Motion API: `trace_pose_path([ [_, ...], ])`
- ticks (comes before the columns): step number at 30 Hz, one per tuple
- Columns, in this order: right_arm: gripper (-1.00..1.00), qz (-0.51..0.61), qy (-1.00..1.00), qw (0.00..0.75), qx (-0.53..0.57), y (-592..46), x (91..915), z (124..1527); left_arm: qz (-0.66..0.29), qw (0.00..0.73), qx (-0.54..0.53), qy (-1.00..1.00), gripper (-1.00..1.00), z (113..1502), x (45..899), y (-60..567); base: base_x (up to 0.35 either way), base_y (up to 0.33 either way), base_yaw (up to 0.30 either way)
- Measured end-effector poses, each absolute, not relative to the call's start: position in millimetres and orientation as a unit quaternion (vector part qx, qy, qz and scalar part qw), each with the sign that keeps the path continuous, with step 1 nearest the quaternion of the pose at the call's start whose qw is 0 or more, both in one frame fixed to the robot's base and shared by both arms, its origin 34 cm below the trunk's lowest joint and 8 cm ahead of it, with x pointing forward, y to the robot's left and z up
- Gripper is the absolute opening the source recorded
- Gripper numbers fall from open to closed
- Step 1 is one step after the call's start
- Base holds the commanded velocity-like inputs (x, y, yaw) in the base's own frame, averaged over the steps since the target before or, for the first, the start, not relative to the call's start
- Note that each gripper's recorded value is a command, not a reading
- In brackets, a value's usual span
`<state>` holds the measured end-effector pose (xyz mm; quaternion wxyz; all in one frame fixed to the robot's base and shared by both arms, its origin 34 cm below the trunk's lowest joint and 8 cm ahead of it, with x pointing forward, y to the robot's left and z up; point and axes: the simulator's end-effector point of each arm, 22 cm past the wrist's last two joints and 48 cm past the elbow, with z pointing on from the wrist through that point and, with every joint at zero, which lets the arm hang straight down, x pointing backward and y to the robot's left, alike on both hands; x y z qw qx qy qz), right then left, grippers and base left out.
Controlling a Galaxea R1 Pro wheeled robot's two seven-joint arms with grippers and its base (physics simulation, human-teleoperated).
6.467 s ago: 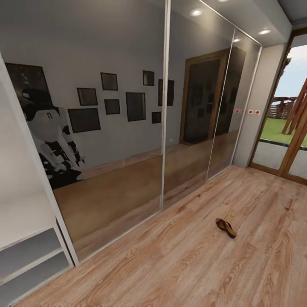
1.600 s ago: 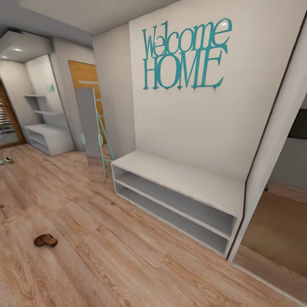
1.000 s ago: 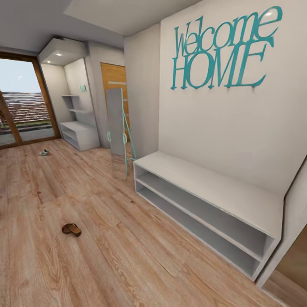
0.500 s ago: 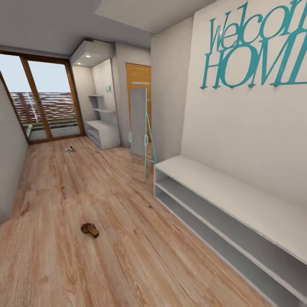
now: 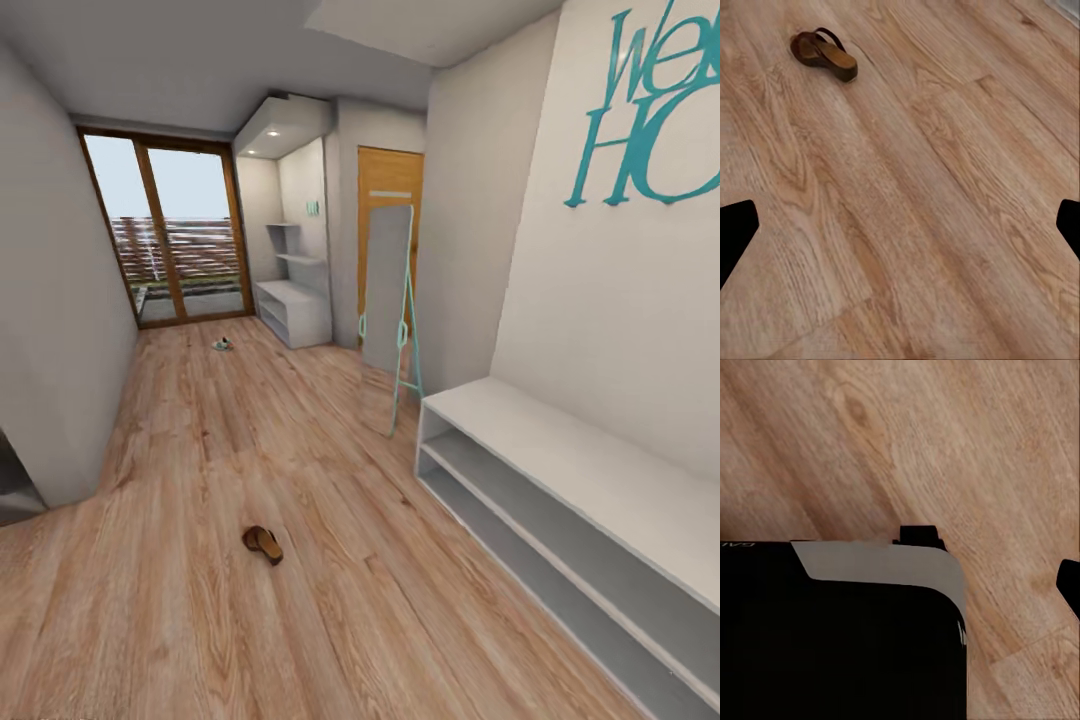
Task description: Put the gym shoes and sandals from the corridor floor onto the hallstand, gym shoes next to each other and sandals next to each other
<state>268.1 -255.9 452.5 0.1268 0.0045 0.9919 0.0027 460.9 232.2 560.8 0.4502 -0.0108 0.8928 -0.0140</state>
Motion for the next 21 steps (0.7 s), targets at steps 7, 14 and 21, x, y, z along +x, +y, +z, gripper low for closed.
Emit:
trace_pose_path([
  [7, 1.0, 0.003, 0.992, 0.127, 0.004, -255.9, 268.1, 452.5, -0.014, 0.45, -0.011, 0.893, 1.0, 560.8, 460.9, 232.2, 0.293, 0.051, 0.293],
  [14, 1.0, 0.003, 0.992, 0.127, 0.005, -255.9, 268.1, 452.5, -0.014, 0.45, -0.011, 0.893, 1.0, 560.8, 460.9, 232.2, 0.336, 0.004, 0.293],
  [21, 1.0, 0.003, 0.992, 0.127, 0.004, -255.6, 267.9, 452.5, -0.014, 0.45, -0.011, 0.893, 1.0, 560.8, 460.9, 232.2, 0.346, 0.0, 0.293],
])
